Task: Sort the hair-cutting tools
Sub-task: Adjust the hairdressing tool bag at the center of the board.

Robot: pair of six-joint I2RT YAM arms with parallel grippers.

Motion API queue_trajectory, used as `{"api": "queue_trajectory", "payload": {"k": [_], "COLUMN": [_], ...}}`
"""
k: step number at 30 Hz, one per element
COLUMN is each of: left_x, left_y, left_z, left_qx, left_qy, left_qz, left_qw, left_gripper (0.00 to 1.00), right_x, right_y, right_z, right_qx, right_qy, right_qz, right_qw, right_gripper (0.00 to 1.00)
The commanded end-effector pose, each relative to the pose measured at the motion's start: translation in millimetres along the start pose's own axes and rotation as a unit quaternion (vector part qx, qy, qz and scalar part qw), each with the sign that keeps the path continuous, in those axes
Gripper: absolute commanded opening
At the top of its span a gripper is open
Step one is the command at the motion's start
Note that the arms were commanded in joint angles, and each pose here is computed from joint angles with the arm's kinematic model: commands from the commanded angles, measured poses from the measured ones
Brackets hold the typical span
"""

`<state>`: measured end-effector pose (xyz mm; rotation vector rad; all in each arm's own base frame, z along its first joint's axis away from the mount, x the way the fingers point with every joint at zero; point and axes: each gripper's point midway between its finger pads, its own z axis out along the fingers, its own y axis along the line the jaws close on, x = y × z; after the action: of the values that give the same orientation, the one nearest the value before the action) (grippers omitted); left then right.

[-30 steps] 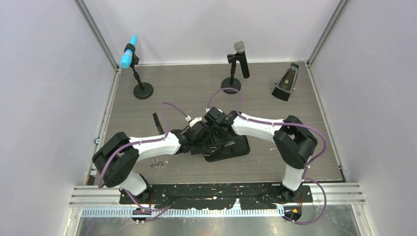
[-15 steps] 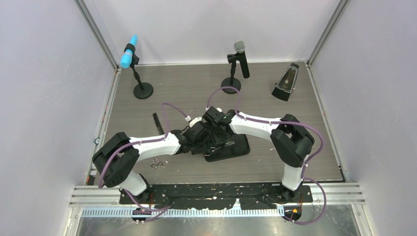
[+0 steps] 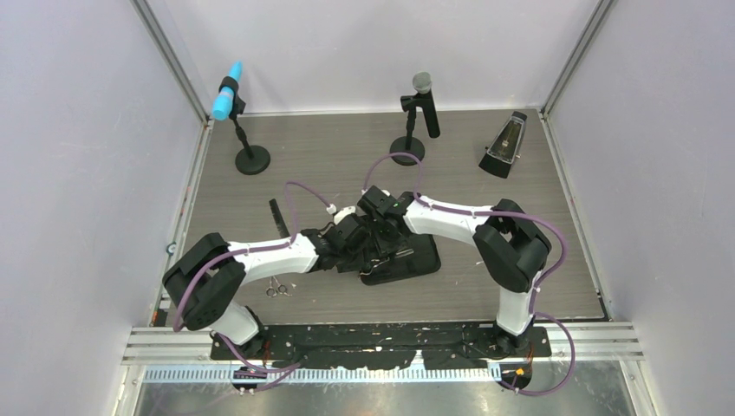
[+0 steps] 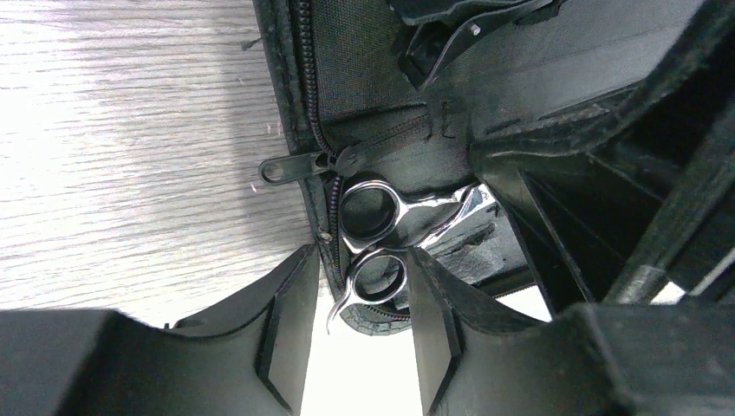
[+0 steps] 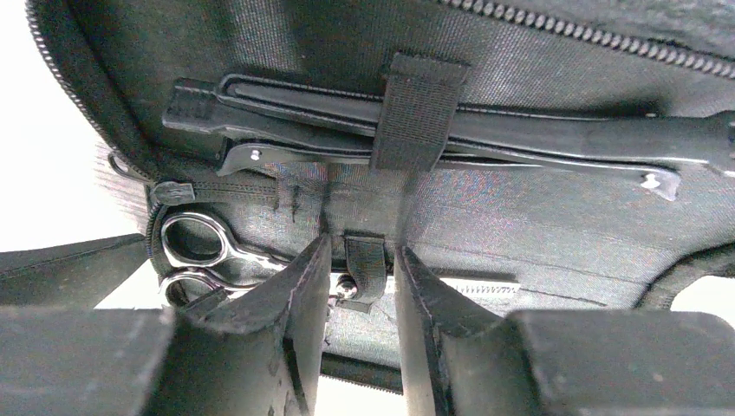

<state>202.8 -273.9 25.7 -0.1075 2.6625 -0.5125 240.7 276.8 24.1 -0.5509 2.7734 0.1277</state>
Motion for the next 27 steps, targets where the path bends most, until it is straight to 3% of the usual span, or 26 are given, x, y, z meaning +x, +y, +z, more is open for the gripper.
{"api": "queue_trajectory", "payload": {"k": [1,7,19,22,27], "left_x": [14,13,11,10,11], "left_y": [22,23,21,20,20], "left_z": [7,5,4,4,4], "left_qx": [-0.037,-0.040,-0.048,-0.050,-0.057], "left_qy": [0.019,0.017,0.013,0.011,0.014], "left_qz": [0.009,0.008,0.011,0.014,0.017], "left_qw": [0.999,0.999,0.999,0.999,0.998], "left_gripper": [0.44,0.44,0.44,0.43,0.43], "right_x": [5,22,52,46,14], "right_y": [0,-7,-17,-14,20], "right_z": [4,16,39,34,3], "right_qx": [-0.002,0.012,0.024,0.012,-0.080], "right_qy": [0.015,0.047,0.089,0.071,0.005], "right_qz": [-0.008,-0.024,-0.042,-0.045,-0.040], "right_qw": [1.000,0.999,0.995,0.996,0.996], "right_gripper": [0.37,0.35,0.12,0.06,0.05]}}
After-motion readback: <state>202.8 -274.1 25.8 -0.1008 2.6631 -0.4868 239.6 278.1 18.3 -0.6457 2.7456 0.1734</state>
